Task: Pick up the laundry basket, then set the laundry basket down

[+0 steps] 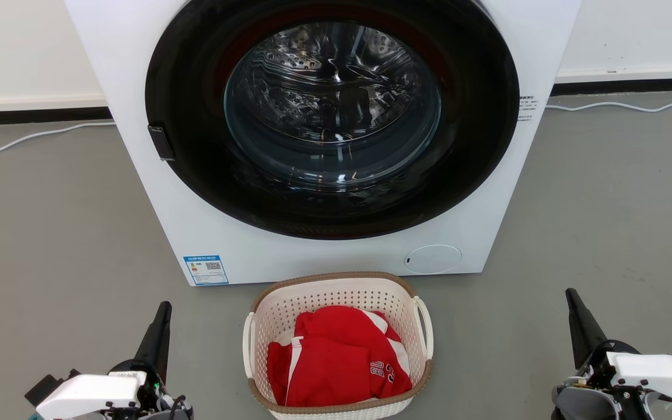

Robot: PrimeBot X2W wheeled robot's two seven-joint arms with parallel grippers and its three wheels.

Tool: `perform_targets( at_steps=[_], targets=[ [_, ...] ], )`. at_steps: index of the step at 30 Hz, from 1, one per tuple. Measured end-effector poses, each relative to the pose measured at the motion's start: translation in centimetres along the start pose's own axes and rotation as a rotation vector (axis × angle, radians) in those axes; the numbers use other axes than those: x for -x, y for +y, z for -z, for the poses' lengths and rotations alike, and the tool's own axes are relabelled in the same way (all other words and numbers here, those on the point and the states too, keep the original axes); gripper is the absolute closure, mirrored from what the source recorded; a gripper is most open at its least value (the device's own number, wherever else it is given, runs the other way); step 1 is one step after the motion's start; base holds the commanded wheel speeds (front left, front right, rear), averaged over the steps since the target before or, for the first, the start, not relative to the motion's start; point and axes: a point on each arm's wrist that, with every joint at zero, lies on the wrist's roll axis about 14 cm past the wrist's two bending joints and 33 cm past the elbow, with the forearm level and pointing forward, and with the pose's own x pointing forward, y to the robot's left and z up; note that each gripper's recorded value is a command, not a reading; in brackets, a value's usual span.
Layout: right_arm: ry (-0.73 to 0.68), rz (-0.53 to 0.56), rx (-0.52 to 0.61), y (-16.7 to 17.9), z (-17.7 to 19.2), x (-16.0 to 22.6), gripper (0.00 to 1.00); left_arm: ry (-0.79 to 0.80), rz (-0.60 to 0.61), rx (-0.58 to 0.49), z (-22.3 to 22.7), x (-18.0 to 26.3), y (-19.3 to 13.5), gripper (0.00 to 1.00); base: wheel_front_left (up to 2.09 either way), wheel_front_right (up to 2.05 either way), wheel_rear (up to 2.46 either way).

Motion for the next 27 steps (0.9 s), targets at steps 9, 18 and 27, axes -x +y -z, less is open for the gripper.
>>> perform_targets(
  at_steps=[9,18,27],
  targets=[
    [0.0,0.0,0.0,0.0,0.0,0.0,1.0,0.0,0.0,0.0,0.0,0.0,0.0,1.0,0.0,0.0,0.0],
    [0.0,0.0,0.0,0.0,0.0,0.0,1.0,0.0,0.0,0.0,0.0,0.0,0.0,1.0,0.0,0.0,0.0],
    [0.0,0.0,0.0,0.0,0.0,0.0,1.0,0.0,0.0,0.0,0.0,0.0,0.0,1.0,0.0,0.0,0.0]
  ],
)
